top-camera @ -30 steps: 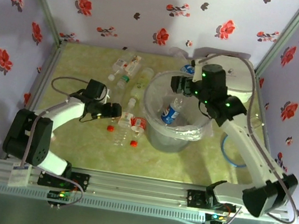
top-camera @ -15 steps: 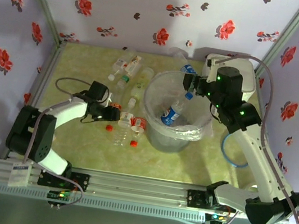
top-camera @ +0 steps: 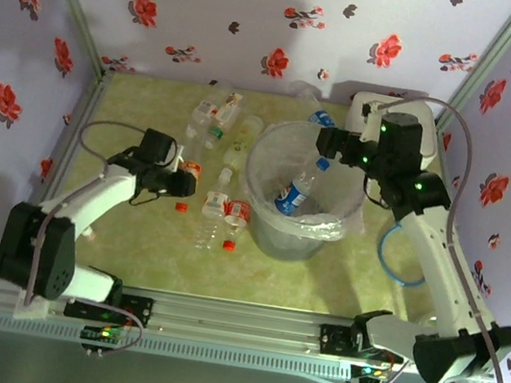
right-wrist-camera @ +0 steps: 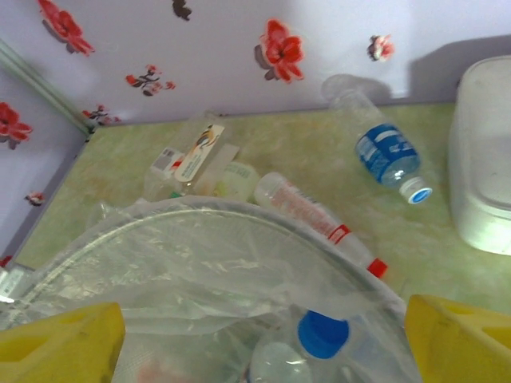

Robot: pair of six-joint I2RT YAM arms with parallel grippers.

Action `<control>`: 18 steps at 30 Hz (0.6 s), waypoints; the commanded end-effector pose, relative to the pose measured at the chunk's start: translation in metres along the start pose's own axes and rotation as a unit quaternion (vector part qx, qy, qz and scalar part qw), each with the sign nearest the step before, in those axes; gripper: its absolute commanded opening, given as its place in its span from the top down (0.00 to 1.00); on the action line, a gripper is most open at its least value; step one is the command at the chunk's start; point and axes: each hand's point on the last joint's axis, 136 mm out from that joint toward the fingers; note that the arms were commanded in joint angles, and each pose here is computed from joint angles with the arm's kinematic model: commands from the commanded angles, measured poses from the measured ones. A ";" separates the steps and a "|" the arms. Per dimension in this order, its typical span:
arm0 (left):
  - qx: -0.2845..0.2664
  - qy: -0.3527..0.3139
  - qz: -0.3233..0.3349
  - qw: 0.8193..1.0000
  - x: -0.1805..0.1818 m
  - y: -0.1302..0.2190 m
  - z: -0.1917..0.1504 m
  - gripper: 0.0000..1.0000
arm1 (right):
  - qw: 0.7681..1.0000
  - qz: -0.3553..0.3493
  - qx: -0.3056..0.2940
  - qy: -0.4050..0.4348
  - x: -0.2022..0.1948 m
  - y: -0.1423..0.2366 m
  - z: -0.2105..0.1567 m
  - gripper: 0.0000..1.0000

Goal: Put the plastic bottles in the bin

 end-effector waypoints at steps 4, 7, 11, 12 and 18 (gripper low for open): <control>-0.140 -0.073 -0.075 0.985 -0.067 0.063 0.057 0.65 | 0.994 0.109 -0.020 -0.019 0.056 -0.018 0.038 0.10; -0.189 -0.118 -0.144 0.964 -0.111 0.085 0.069 0.68 | 0.989 0.143 -0.021 -0.015 0.080 -0.027 0.051 0.09; -0.214 -0.164 -0.209 0.940 -0.151 0.105 0.068 0.67 | 0.978 0.205 -0.019 -0.021 0.115 -0.039 0.066 0.09; -0.215 -0.176 -0.217 0.936 -0.158 0.108 0.065 0.67 | 0.976 0.218 -0.016 -0.020 0.123 -0.043 0.068 0.09; -0.207 -0.207 -0.238 0.926 -0.175 0.110 0.055 0.67 | 0.973 0.231 0.014 -0.018 0.141 -0.081 0.071 0.08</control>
Point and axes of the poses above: each hand's point on the last joint's axis, 136 mm out from that joint toward the fingers, its own y axis back along the fingers, its own x axis along the line the jaws close on, z = x × y, and after that the axes turned 3 degrees about y, right-handed
